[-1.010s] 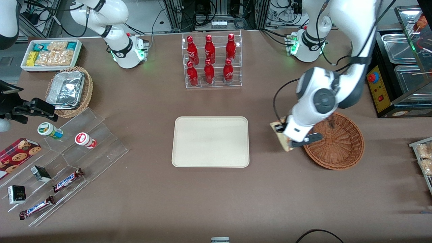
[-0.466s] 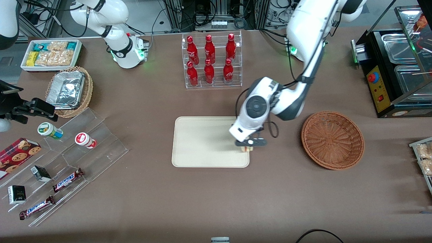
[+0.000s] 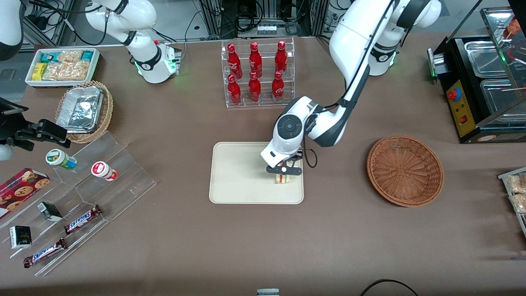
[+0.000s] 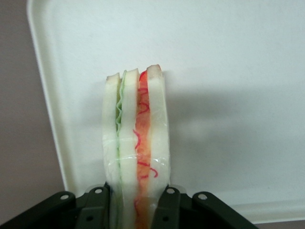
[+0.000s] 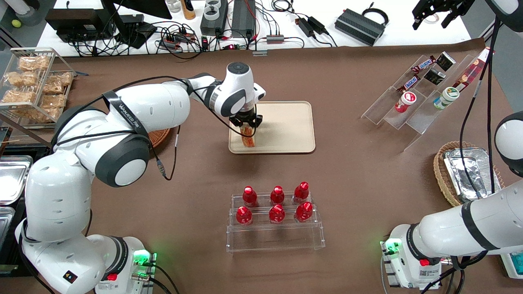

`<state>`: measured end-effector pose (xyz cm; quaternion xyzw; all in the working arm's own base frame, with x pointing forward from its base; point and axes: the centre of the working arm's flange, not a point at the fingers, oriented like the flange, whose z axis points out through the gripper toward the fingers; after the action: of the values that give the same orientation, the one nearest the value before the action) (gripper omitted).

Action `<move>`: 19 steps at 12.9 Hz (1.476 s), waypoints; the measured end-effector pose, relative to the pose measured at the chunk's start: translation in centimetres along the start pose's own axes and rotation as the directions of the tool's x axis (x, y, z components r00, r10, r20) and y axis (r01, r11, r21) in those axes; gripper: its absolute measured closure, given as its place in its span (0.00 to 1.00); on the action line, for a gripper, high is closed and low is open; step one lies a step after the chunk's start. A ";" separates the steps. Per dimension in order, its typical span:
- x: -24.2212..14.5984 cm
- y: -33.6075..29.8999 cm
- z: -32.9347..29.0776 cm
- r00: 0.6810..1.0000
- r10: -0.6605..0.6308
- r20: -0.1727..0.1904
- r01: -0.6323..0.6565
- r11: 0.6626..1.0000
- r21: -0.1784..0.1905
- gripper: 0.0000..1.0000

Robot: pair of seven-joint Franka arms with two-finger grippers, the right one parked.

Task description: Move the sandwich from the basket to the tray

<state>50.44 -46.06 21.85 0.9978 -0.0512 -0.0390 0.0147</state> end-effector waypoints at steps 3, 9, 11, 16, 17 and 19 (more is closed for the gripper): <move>-0.3 0.6 0.3 1.000 0.010 -0.002 -0.010 1.000 0.000 0.62; 1.1 -0.9 -3.0 1.000 -0.026 -0.004 0.026 1.000 0.017 0.02; 2.0 -4.6 -9.2 0.996 -0.082 0.030 0.081 0.995 0.054 0.00; 2.9 -17.6 -23.1 0.965 -0.263 -0.005 0.263 0.965 -0.018 0.00; 2.6 -19.7 -24.1 0.963 -0.269 0.001 0.269 0.963 -0.017 0.00; 2.3 -25.7 -26.7 0.970 -0.244 0.022 0.244 0.970 -0.016 0.00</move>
<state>57.46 -20.11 47.44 0.9959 0.0722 -0.0510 0.0188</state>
